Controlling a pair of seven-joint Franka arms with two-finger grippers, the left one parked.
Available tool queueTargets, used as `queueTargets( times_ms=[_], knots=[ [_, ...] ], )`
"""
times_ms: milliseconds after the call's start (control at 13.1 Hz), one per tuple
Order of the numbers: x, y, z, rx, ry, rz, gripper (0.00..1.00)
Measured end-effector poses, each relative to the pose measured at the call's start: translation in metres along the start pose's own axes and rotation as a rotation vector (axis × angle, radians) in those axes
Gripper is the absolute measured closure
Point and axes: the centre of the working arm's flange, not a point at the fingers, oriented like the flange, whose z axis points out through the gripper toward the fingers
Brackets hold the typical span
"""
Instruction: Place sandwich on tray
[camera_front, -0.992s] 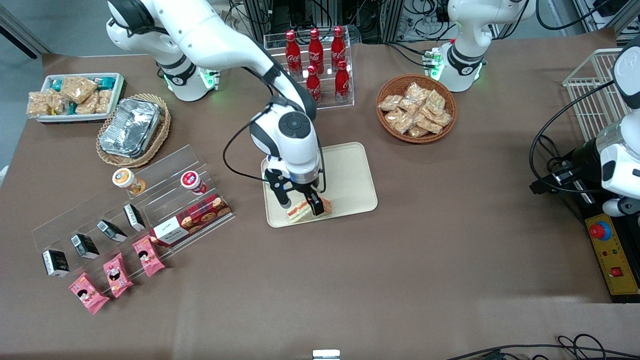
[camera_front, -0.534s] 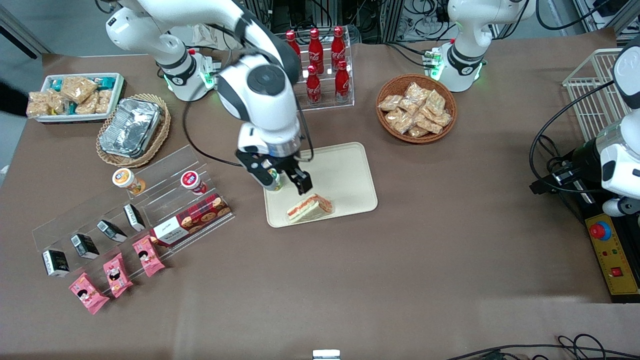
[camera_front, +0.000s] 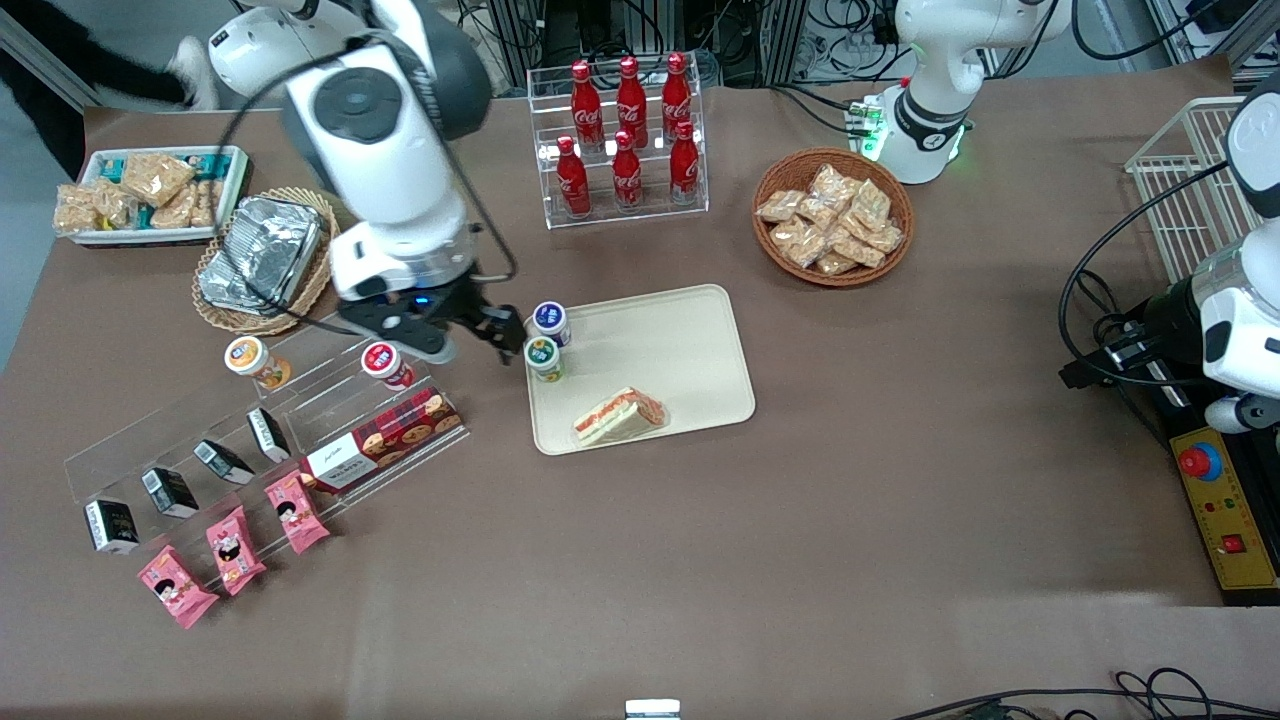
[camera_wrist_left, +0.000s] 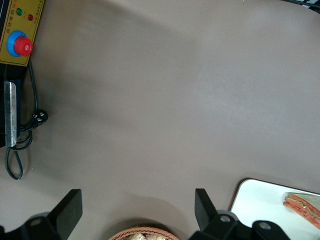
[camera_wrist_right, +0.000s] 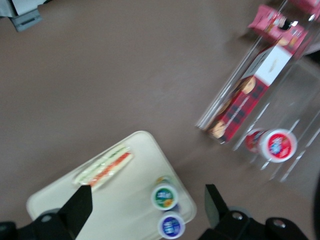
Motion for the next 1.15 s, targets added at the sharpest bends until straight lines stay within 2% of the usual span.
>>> queueTargets(
  times_ms=[229, 534, 840, 1145],
  knots=[
    [0.035, 0.063, -0.009, -0.031, -0.023, -0.136, 0.0],
    [0.078, 0.163, -0.032, -0.055, -0.049, -0.248, 0.0],
    [0.11, 0.245, -0.073, -0.054, -0.019, -0.238, 0.0],
    [0.12, 0.264, -0.098, -0.062, 0.009, -0.243, 0.0]
  ],
)
